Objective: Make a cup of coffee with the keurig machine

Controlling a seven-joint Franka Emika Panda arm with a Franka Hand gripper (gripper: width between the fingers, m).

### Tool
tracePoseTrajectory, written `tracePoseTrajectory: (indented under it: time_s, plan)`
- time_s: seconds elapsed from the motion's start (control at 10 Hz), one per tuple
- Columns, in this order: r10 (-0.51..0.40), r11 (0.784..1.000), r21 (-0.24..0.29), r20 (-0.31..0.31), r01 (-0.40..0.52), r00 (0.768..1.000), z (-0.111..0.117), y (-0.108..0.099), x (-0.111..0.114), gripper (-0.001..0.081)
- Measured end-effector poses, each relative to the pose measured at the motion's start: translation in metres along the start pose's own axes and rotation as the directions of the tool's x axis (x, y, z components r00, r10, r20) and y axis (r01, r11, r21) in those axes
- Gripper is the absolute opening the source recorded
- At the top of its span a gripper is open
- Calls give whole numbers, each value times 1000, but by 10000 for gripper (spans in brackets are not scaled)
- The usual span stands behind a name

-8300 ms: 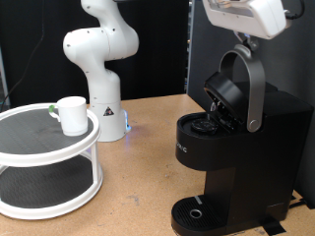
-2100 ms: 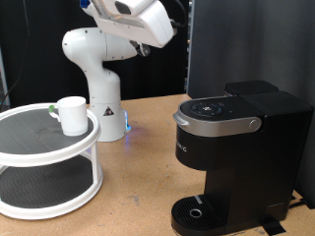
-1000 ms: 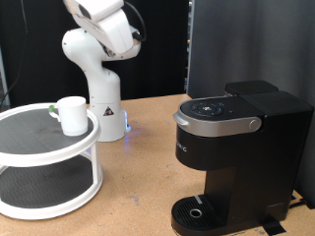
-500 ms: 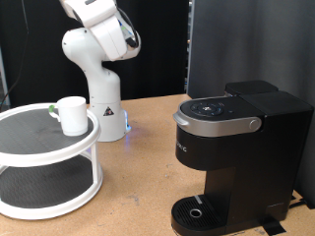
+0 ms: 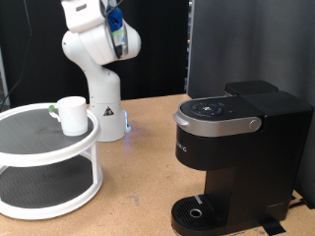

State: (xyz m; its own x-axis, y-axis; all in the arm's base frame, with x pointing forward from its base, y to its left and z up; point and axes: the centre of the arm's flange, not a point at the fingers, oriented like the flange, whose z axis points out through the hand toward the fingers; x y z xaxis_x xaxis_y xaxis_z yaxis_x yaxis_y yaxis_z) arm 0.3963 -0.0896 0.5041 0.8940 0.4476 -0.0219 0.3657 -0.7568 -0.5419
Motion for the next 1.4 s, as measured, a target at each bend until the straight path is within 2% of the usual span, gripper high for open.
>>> tracePoseTrajectory:
  time_s: [0.1, 0.2, 0.4, 0.7, 1.0, 1.2, 1.4]
  plan:
    - [5, 998, -60, -78, -9, 997, -7, 4, 2, 6]
    - [-20, 994, -106, -126, 7, 992, -11, 4, 1, 6]
    - [-84, 985, -163, -120, 63, 989, -17, -1, -8, 6]
    - [-131, 978, -174, -59, 119, 990, -23, -10, -29, 6]
    - [-190, 967, -169, 19, 190, 982, -18, -8, -63, 6]
    - [-193, 967, -168, 12, 192, 981, -17, -9, -68, 6]
    - [-72, 978, -204, -113, 48, 991, -20, -3, -65, 6]
